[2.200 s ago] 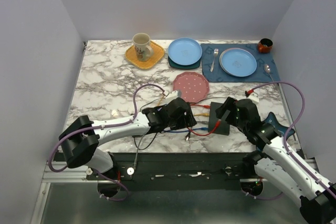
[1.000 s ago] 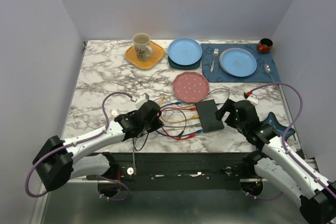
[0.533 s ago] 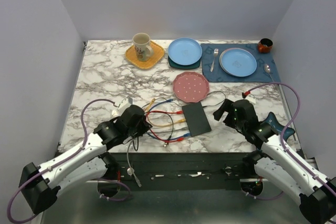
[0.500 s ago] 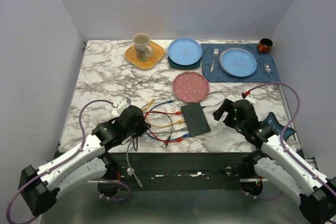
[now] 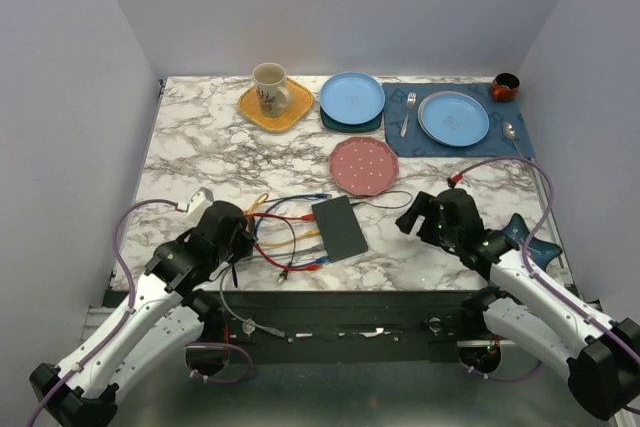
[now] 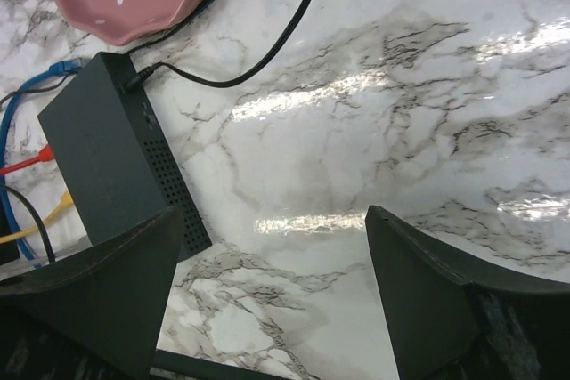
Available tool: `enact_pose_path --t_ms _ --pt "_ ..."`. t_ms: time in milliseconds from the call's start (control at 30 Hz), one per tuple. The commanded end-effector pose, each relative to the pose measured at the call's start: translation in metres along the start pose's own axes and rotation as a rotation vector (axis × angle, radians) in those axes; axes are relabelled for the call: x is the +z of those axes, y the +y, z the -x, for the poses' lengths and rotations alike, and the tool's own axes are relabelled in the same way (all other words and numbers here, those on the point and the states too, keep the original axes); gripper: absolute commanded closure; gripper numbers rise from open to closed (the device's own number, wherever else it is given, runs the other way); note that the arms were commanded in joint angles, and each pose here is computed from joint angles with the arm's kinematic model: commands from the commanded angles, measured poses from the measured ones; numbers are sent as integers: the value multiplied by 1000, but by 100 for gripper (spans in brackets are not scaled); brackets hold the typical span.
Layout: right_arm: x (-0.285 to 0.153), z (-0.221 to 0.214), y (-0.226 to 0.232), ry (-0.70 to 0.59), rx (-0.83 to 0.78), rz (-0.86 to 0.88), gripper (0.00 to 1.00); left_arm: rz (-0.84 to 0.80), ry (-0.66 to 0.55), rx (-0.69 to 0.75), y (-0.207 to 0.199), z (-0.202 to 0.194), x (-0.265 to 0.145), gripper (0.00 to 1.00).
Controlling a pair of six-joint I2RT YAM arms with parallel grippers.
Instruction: Pull the plug from the switch port
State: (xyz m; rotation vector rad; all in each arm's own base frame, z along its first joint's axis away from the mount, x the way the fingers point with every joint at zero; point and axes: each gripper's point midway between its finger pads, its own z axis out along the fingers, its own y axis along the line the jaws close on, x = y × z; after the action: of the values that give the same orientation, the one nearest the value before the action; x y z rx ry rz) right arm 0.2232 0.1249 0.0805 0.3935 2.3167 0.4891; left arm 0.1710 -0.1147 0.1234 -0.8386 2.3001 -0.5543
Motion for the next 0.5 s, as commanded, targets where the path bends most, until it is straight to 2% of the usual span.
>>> enact_pose_path --t_ms 0,233,467 --pt "4 -4 28 67 -54 113 10 38 -166 -9 0 44 -15 96" --pt "5 -9 52 119 -105 182 15 104 -244 -25 3 77 -20 94" --pt "6 -13 62 141 -139 199 16 137 -220 -110 6 94 -3 95"
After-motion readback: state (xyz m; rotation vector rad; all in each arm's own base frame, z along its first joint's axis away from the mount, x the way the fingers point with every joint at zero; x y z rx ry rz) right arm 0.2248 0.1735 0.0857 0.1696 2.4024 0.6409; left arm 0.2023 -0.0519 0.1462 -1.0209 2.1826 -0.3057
